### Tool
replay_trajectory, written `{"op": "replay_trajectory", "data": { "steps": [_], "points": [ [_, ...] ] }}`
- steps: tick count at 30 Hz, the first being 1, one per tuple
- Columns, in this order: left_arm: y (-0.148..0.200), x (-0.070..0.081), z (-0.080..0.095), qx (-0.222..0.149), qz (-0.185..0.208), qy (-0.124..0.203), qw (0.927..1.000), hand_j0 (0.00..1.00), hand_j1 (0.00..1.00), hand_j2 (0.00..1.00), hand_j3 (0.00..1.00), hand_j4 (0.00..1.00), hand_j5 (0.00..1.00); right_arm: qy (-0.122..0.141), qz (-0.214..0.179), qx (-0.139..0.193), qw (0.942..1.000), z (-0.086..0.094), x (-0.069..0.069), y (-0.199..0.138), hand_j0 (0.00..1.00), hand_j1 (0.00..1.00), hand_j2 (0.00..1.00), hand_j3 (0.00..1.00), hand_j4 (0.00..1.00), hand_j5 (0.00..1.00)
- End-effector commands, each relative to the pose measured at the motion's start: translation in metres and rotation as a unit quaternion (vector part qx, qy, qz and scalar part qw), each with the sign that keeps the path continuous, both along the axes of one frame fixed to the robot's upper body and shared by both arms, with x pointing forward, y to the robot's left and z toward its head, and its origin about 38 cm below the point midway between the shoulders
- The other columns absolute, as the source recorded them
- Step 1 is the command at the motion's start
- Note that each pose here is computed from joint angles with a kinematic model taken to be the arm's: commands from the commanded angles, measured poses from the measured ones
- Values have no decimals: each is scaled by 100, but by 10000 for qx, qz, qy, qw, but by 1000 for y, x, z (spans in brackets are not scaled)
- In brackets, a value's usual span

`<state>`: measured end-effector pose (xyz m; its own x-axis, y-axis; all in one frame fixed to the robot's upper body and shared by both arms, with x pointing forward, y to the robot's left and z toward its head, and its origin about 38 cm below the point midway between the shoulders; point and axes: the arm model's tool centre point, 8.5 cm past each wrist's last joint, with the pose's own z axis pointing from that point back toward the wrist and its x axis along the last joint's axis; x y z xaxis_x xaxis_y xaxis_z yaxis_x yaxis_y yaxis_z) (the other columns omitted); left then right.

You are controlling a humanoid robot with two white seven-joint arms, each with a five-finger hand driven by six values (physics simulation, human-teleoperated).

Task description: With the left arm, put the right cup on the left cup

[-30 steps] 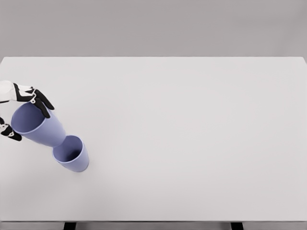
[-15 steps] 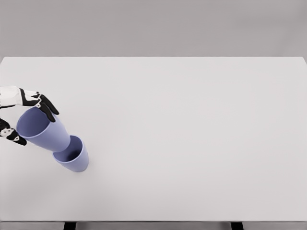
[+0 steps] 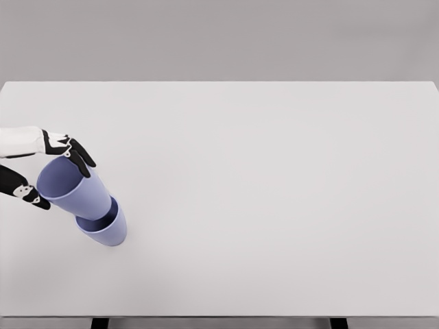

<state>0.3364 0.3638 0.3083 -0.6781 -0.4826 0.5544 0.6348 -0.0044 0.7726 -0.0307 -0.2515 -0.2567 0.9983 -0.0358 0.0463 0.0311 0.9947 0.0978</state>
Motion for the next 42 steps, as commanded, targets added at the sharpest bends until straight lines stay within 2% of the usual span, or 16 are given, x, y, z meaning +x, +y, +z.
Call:
{"op": "replay_trajectory", "data": {
  "steps": [1,17,27,33,35,36,42],
  "points": [
    [2,1,0,-20,50,17,10000,64,64,64,64,64,64,-1,1,1,10000,0,0,0,100,100,100,100,100,100],
    [2,1,-8,-22,51,112,9999,64,64,64,64,64,64,-1,1,1,10000,0,0,0,100,100,100,100,100,100],
    [1,8,-15,-7,63,92,9999,64,64,64,64,64,64,-1,1,1,10000,0,0,0,100,100,100,100,100,100],
    [2,8,-19,-3,83,145,9999,64,64,64,64,64,64,-1,1,1,10000,0,0,0,100,100,100,100,100,100],
    [1,7,-20,-5,76,153,9999,93,93,93,93,93,93,-1,1,1,10000,0,0,0,100,100,100,100,100,100],
    [2,7,-19,14,79,140,9999,100,100,100,100,100,100,-2,-7,1,10000,0,0,0,100,100,100,100,100,100],
    [3,5,-19,24,87,153,9998,100,100,100,100,100,100,-1,1,1,10000,0,0,0,100,100,100,100,100,100]
  ]
}}
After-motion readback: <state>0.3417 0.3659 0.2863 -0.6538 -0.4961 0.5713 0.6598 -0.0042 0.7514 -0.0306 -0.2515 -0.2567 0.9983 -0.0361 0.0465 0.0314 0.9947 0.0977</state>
